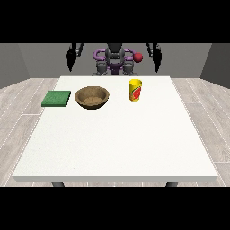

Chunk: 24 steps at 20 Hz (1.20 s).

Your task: Pick the cup and pour the ball into the bowl, then pick the bowl and place it on the pad

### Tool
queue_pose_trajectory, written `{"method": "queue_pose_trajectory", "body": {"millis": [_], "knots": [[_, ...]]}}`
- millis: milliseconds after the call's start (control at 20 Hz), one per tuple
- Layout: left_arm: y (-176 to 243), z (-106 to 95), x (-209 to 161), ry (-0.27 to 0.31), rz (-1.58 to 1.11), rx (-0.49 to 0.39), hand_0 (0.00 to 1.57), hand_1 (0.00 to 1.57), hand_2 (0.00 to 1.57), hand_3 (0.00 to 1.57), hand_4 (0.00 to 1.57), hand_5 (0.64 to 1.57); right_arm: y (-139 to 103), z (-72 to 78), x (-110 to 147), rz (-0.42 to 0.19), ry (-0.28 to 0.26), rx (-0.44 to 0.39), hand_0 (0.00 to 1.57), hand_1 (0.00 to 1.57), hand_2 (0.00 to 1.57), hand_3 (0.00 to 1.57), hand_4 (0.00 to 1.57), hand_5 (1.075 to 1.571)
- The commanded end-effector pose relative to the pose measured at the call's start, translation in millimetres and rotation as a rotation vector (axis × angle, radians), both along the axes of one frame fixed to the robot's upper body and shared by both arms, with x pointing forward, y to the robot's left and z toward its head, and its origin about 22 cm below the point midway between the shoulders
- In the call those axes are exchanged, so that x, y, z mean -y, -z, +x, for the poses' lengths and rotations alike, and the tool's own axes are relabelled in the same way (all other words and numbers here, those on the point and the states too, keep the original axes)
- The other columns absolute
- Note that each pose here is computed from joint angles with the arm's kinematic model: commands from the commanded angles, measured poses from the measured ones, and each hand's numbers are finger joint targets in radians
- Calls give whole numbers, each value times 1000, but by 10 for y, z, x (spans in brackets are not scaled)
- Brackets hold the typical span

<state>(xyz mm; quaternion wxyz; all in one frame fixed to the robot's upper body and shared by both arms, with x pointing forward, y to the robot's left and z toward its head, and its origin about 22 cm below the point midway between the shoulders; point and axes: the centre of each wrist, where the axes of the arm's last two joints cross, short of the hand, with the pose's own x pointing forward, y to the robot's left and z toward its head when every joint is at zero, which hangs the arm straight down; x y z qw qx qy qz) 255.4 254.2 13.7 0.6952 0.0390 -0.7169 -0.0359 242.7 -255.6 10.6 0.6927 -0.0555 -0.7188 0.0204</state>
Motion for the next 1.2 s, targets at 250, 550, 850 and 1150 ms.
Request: {"method": "queue_pose_trajectory", "body": {"millis": [250,550,850,1150], "knots": [[-337,29,-65,11,32,15,0,0,0,0,0,1557,-309,4,91,-34,-8,0,0,0,0,0,0,1569],[-756,157,-133,-33,-154,70,0,0,0,0,0,1552,-518,-98,857,88,-89,23,0,0,0,0,0,1570],[-640,271,-322,-46,-131,192,0,0,0,0,0,1542,-429,-44,609,100,-100,105,0,0,0,0,0,1570],[-276,344,-405,-33,-135,283,0,0,0,0,0,1529,-464,112,674,86,-118,178,0,0,0,0,0,1570]]}}
